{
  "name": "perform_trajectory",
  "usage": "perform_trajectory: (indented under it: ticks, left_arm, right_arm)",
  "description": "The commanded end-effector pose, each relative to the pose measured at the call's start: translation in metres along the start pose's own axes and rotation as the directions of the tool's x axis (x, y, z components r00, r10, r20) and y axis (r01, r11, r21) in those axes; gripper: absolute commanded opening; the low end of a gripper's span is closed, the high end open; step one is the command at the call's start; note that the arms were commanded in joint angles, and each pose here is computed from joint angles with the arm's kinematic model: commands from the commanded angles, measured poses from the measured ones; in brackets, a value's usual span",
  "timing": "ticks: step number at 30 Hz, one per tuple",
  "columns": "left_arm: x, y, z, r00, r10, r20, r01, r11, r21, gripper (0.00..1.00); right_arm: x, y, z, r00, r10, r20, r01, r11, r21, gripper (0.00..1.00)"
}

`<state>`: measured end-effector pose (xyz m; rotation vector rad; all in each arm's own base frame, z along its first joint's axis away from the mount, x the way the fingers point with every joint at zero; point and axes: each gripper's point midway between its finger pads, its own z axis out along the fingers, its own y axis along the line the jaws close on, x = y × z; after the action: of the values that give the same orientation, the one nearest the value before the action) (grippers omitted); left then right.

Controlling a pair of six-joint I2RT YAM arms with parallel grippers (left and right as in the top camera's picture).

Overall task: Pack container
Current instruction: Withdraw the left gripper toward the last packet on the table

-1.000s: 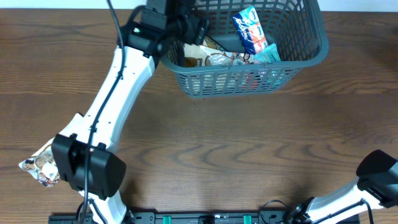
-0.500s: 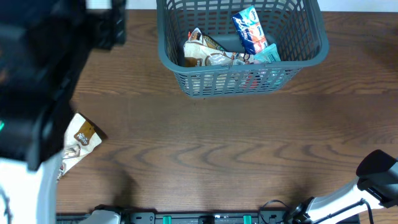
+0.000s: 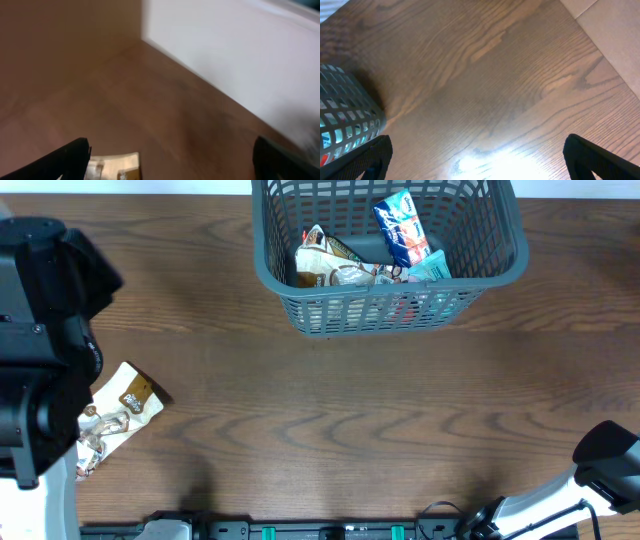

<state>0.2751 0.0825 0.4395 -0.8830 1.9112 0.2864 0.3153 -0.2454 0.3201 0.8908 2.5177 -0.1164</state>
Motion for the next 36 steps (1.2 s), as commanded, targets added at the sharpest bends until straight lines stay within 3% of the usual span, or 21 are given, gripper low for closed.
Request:
perform_trajectory:
  ticks: [1, 4, 11, 14, 17, 22, 30, 32, 36]
  left_arm:
    - [-0.006, 0.048, 0.003, 0.924, -0.361, 0.125, 0.379, 0.906, -0.189, 0.93]
    - [0.011, 0.079, 0.007, 0.862, -0.485, 0.148, 0.507, 0.807, -0.303, 0.93]
    - [0.078, 0.130, 0.018, 0.655, -0.721, 0.225, 0.698, 0.464, -0.545, 0.98]
    - [0.106, 0.136, 0.032, 0.608, -0.759, 0.233, 0.701, 0.376, -0.606, 0.98]
    - [0.131, 0.145, 0.048, 0.604, -0.754, 0.258, 0.683, 0.322, -0.656, 0.98]
    - [0.172, 0.158, 0.076, 0.609, -0.745, 0.270, 0.650, 0.274, -0.709, 0.98]
    - [0.247, 0.170, 0.115, 0.531, -0.815, 0.234, 0.619, 0.184, -0.763, 0.98]
    - [0.261, 0.173, 0.125, 0.535, -0.821, 0.198, 0.604, 0.208, -0.770, 0.99]
    - [0.272, 0.173, 0.151, 0.612, -0.786, 0.086, 0.565, 0.358, -0.743, 0.98]
  right_arm:
    - [0.002, 0.000, 0.002, 1.000, -0.003, -0.011, 0.003, 1.000, -0.010, 0.99]
    - [0.002, 0.000, 0.002, 1.000, -0.003, -0.012, 0.003, 1.000, -0.010, 0.99]
    - [0.002, 0.001, 0.002, 1.000, 0.005, -0.014, -0.005, 1.000, -0.014, 0.99]
    - [0.003, 0.001, 0.002, 1.000, 0.005, -0.017, -0.005, 1.000, -0.016, 0.99]
    - [0.005, 0.001, 0.002, 1.000, 0.005, -0.024, -0.006, 1.000, -0.017, 0.99]
    - [0.006, 0.001, 0.002, 1.000, 0.005, -0.029, -0.006, 1.000, -0.016, 0.99]
    - [0.006, 0.001, 0.002, 1.000, 0.005, -0.029, -0.006, 1.000, -0.017, 0.99]
    - [0.006, 0.001, 0.002, 1.000, 0.005, -0.030, -0.006, 1.000, -0.016, 0.99]
    - [0.006, 0.001, 0.002, 1.000, 0.006, -0.029, -0.006, 1.000, -0.017, 0.99]
